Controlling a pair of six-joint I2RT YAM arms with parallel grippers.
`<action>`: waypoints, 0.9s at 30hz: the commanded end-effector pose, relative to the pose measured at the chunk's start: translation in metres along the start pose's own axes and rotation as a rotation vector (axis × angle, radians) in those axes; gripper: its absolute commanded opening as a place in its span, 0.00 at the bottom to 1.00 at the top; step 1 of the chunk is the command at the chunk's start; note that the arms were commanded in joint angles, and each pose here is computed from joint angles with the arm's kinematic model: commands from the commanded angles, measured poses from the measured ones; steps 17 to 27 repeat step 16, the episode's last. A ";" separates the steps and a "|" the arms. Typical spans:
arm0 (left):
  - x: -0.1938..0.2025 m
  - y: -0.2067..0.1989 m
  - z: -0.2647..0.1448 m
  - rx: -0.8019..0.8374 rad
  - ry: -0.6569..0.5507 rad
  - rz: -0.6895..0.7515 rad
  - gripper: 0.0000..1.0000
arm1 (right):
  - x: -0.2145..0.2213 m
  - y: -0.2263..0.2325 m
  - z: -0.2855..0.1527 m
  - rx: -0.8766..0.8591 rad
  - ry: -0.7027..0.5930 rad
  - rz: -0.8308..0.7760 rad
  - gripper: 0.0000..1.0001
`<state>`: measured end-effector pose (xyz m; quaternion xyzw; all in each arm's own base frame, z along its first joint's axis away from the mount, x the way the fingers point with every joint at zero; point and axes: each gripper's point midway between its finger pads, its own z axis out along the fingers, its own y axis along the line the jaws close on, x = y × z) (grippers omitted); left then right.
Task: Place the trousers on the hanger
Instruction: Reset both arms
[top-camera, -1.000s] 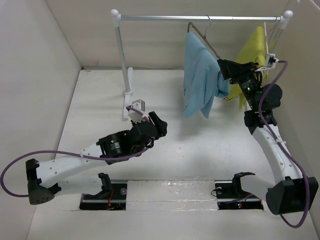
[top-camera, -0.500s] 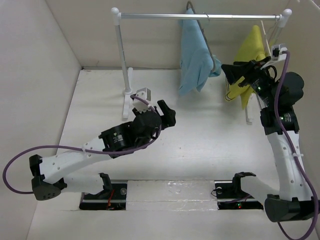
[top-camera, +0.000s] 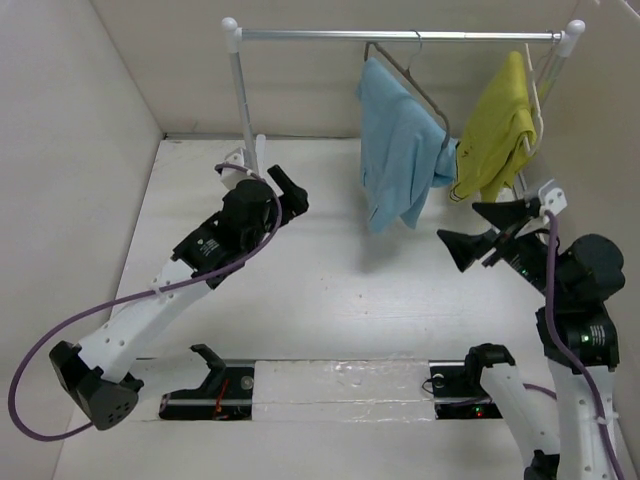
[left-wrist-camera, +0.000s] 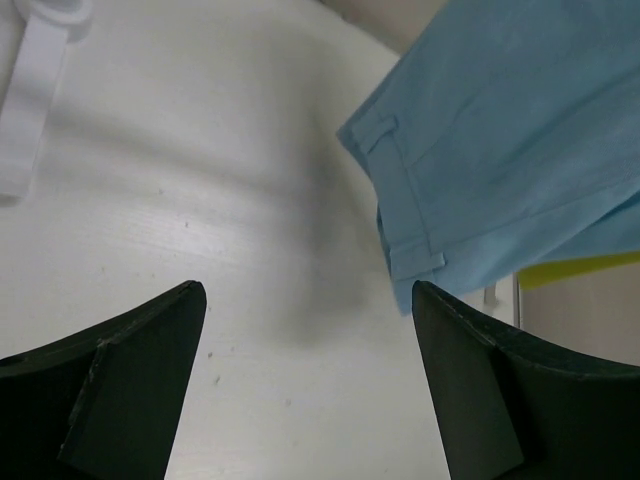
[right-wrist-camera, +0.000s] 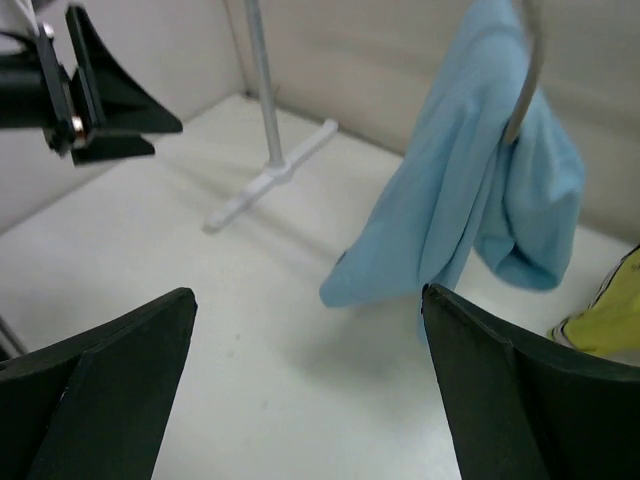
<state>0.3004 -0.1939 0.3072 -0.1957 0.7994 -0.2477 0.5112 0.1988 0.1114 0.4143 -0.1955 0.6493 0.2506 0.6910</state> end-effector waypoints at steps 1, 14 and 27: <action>0.007 -0.003 -0.026 0.091 0.051 0.014 0.80 | 0.071 -0.002 -0.016 0.014 0.202 0.008 1.00; 0.100 0.091 -0.050 0.030 0.235 -0.086 0.80 | 0.179 -0.010 -0.079 0.201 0.443 0.071 1.00; 0.100 0.091 -0.049 0.025 0.234 -0.083 0.81 | 0.177 -0.012 -0.074 0.195 0.440 0.069 1.00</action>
